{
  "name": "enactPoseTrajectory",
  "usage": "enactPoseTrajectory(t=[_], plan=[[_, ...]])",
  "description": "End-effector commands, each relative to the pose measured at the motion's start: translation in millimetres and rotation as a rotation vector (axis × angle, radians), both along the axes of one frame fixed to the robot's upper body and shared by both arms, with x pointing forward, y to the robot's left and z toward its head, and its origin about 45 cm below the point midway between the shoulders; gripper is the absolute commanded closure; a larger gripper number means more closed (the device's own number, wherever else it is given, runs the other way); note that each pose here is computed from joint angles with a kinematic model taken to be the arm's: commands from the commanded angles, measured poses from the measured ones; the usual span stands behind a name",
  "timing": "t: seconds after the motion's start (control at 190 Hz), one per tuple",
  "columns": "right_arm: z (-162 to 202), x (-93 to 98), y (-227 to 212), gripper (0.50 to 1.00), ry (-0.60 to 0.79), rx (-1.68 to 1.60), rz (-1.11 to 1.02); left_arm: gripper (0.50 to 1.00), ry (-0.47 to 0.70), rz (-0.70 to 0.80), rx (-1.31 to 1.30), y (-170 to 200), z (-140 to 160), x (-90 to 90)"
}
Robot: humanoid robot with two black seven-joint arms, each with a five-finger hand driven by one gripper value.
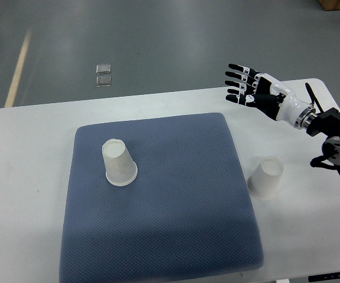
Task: Stack paper cups
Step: 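Lower the open right hand down beside the white cup on the table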
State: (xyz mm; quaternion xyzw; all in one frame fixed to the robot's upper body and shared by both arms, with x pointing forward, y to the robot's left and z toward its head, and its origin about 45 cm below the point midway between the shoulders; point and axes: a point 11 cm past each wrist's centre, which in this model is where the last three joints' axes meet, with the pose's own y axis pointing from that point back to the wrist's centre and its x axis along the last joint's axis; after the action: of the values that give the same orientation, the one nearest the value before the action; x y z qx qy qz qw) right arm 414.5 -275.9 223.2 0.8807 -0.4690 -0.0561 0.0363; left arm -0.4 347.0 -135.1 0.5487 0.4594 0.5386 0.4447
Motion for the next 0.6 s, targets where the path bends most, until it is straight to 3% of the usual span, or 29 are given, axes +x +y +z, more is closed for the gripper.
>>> enactPoseTrajectory(t=[0.0, 0.285, 0.464, 0.596], plan=[[10.8, -8.4, -17.0, 0.587, -0.045, -0.177, 0.096, 0.500, 0.000, 0.000, 0.000, 0.0, 0.0, 0.0], [40.0, -31.6, -45.6, 0.605, -0.196, -0.588, 0.270, 0.500, 0.000, 0.000, 0.000, 0.0, 0.0, 0.0], [39.5, -45.2, -48.0, 0.652, -0.211, -0.683, 0.340, 0.500, 0.001, 0.000, 0.000, 0.0, 0.0, -0.1], [27.4, -52.6, -46.9, 0.654, -0.207, -0.780, 0.396, 0.500, 0.000, 0.000, 0.000, 0.0, 0.0, 0.0]])
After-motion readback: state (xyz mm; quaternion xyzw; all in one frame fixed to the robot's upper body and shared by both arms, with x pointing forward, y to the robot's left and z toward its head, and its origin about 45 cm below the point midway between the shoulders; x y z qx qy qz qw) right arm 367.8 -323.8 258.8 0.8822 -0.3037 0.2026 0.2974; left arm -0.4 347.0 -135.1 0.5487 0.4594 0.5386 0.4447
